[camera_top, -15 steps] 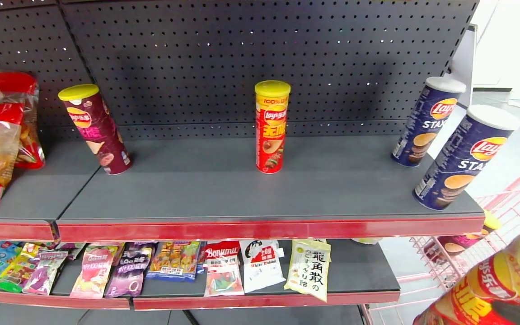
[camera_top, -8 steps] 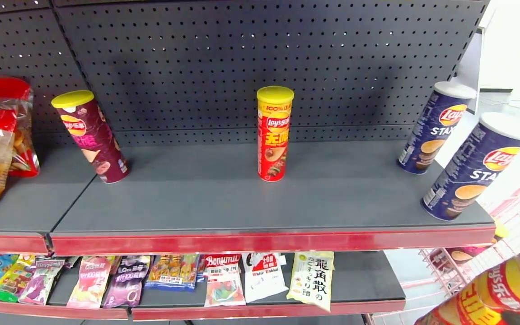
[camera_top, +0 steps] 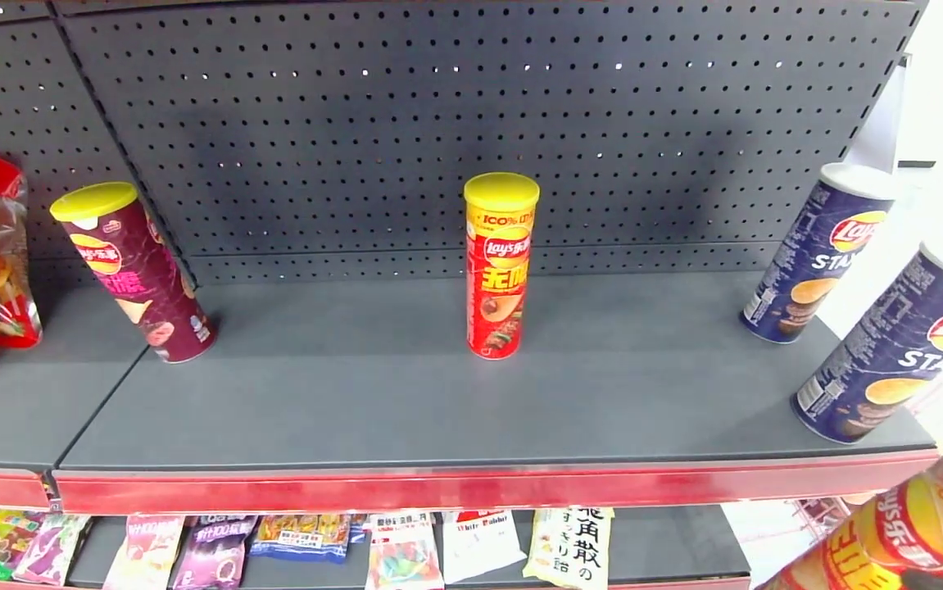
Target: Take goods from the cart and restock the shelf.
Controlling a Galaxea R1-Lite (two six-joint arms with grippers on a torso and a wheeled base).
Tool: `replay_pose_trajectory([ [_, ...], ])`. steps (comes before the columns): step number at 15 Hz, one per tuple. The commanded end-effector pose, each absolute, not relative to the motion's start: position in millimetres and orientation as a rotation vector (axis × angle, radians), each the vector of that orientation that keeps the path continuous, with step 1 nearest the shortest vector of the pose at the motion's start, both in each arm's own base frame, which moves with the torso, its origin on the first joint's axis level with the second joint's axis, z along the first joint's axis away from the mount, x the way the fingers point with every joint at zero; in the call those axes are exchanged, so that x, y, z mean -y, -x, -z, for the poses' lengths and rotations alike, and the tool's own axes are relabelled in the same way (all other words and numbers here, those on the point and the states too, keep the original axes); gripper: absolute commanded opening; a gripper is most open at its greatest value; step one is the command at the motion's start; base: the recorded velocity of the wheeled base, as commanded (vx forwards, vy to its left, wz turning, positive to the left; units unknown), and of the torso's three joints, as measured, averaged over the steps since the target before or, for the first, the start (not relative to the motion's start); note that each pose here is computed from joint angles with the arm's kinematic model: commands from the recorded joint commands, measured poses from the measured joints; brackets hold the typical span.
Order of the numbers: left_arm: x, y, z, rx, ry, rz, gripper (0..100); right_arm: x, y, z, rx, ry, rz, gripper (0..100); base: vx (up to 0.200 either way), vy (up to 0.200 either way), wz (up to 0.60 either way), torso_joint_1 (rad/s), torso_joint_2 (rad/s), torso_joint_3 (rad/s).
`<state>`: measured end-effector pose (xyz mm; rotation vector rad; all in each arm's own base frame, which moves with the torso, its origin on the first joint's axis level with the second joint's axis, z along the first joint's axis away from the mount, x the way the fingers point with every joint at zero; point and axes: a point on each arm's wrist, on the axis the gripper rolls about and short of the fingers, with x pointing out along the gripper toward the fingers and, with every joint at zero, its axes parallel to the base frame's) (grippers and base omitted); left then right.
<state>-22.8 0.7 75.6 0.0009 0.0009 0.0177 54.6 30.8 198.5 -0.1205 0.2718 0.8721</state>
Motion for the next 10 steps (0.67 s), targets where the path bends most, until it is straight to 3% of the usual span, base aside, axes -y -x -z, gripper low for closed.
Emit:
replay_pose_trajectory([
  [1, -1, 22, -76, -0.014, -0.006, -0.014, 100, -33, -61, -195, -0.309, 0.121, -0.875, 0, 0.000, 0.000, 0.00, 0.000, 0.00, 0.000],
  [4, 0, 19, -77, -0.054, -0.026, 0.059, 100, -35, -61, -198, -0.303, 0.123, -0.902, 0, 0.000, 0.000, 0.00, 0.000, 0.00, 0.000],
  [5, 3, 20, -95, -0.021, -0.047, 0.206, 100, -36, -62, -203, -0.287, 0.126, -0.905, 0, 0.000, 0.000, 0.00, 0.000, 0.00, 0.000],
  [6, 5, 5, -155, -0.054, -0.002, 0.278, 100, -36, -63, -205, -0.281, 0.126, -0.903, 0, 0.000, 0.000, 0.00, 0.000, 0.00, 0.000],
  [7, 6, -16, -202, -0.059, 0.051, 0.299, 100, -36, -63, -206, -0.283, 0.127, -0.901, 0, 0.000, 0.000, 0.00, 0.000, 0.00, 0.000],
  [8, 10, -37, -229, -0.081, 0.033, 0.388, 100, -37, -64, -206, -0.285, 0.126, -0.901, 0, 0.000, 0.000, 0.00, 0.000, 0.00, 0.000],
  [10, 28, -89, -253, -0.185, 0.018, 0.703, 100, -39, -69, -209, -0.295, 0.124, -0.900, 0, 0.000, 0.000, 0.00, 0.000, 0.00, 0.000],
])
